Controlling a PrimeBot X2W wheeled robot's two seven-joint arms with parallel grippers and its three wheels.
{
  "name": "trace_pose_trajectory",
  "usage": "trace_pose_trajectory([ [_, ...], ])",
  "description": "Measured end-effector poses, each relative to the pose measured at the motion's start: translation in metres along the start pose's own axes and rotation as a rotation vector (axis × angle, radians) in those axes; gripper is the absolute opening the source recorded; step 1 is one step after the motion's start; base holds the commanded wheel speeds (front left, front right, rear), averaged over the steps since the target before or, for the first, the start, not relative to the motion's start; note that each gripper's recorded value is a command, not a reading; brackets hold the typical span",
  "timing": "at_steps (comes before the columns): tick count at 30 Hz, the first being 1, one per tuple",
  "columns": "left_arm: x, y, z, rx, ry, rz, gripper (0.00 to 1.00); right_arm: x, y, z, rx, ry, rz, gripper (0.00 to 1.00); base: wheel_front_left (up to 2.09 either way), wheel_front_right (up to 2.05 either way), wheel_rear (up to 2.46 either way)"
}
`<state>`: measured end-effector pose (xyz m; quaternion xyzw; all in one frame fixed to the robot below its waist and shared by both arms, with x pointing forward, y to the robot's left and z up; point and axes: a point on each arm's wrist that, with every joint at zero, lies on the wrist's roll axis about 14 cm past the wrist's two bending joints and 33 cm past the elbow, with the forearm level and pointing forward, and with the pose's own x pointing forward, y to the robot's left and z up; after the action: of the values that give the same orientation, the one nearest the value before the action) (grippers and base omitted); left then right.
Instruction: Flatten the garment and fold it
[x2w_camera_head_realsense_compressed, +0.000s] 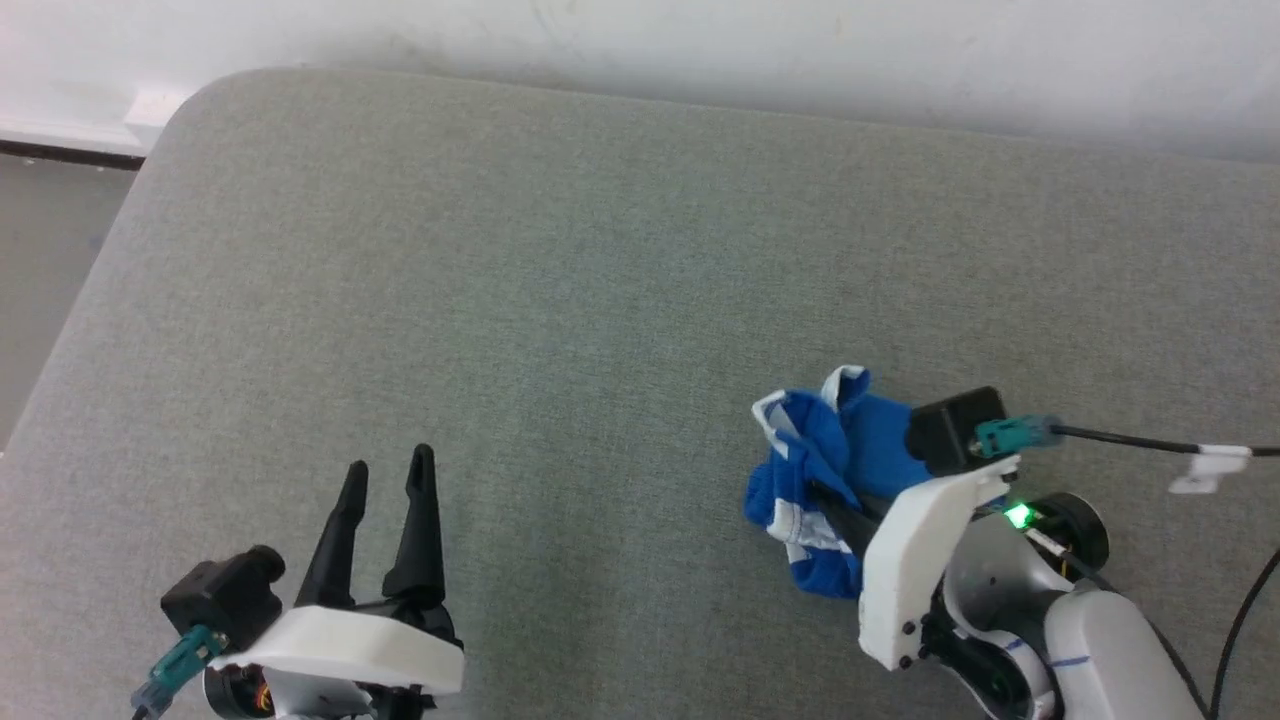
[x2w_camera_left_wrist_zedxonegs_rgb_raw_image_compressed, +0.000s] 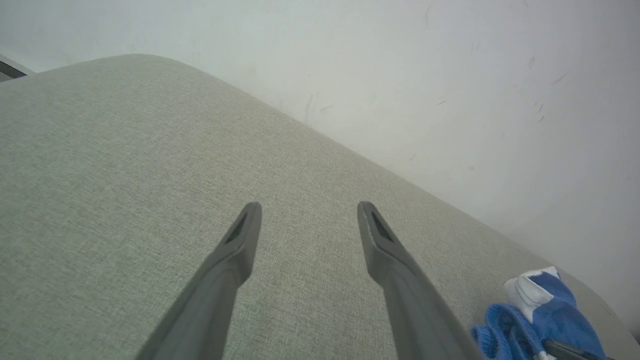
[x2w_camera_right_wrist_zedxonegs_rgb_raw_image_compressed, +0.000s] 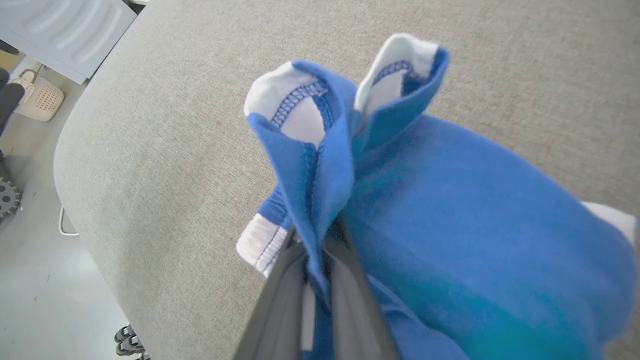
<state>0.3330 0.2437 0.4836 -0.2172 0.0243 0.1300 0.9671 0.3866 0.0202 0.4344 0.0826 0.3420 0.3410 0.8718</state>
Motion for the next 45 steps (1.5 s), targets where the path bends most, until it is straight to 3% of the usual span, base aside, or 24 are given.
trace_pose_trajectory([
  [6,-0.001,0.005,-0.003,-0.009,0.005,0.018,1.00,0.016,0.001,-0.033,-0.066,0.161,-0.014,0.00,0.00,0.00,0.00],
  [7,0.000,0.004,-0.002,-0.009,0.000,0.017,1.00,0.017,0.000,-0.037,-0.073,0.186,-0.018,0.04,0.00,0.00,0.00],
  [9,0.001,0.003,-0.001,-0.011,-0.005,0.015,1.00,0.018,-0.001,-0.041,-0.082,0.215,-0.024,0.43,0.00,0.00,0.00],
  [11,0.001,0.003,-0.002,-0.012,-0.003,0.014,1.00,0.018,0.000,-0.043,-0.096,0.232,-0.025,1.00,0.00,0.00,0.00],
  [16,0.003,-0.001,-0.005,-0.015,0.005,0.000,1.00,0.014,0.006,-0.034,-0.075,0.203,-0.006,1.00,0.00,0.00,0.00],
  [20,0.006,-0.006,-0.007,-0.017,0.010,-0.017,1.00,0.002,-0.001,-0.005,-0.031,0.098,-0.014,1.00,0.00,0.00,0.00],
  [27,0.008,-0.014,-0.005,-0.017,0.005,-0.047,1.00,-0.047,-0.056,0.042,0.054,-0.149,-0.183,1.00,0.00,0.00,0.00],
  [35,0.009,-0.016,-0.004,-0.008,0.008,-0.059,1.00,-0.077,-0.103,-0.001,0.191,-0.117,-0.324,1.00,0.00,0.00,0.00],
  [45,0.008,-0.013,-0.010,0.004,0.038,-0.051,1.00,-0.047,-0.093,-0.025,0.222,-0.029,-0.261,1.00,0.00,0.00,0.00],
])
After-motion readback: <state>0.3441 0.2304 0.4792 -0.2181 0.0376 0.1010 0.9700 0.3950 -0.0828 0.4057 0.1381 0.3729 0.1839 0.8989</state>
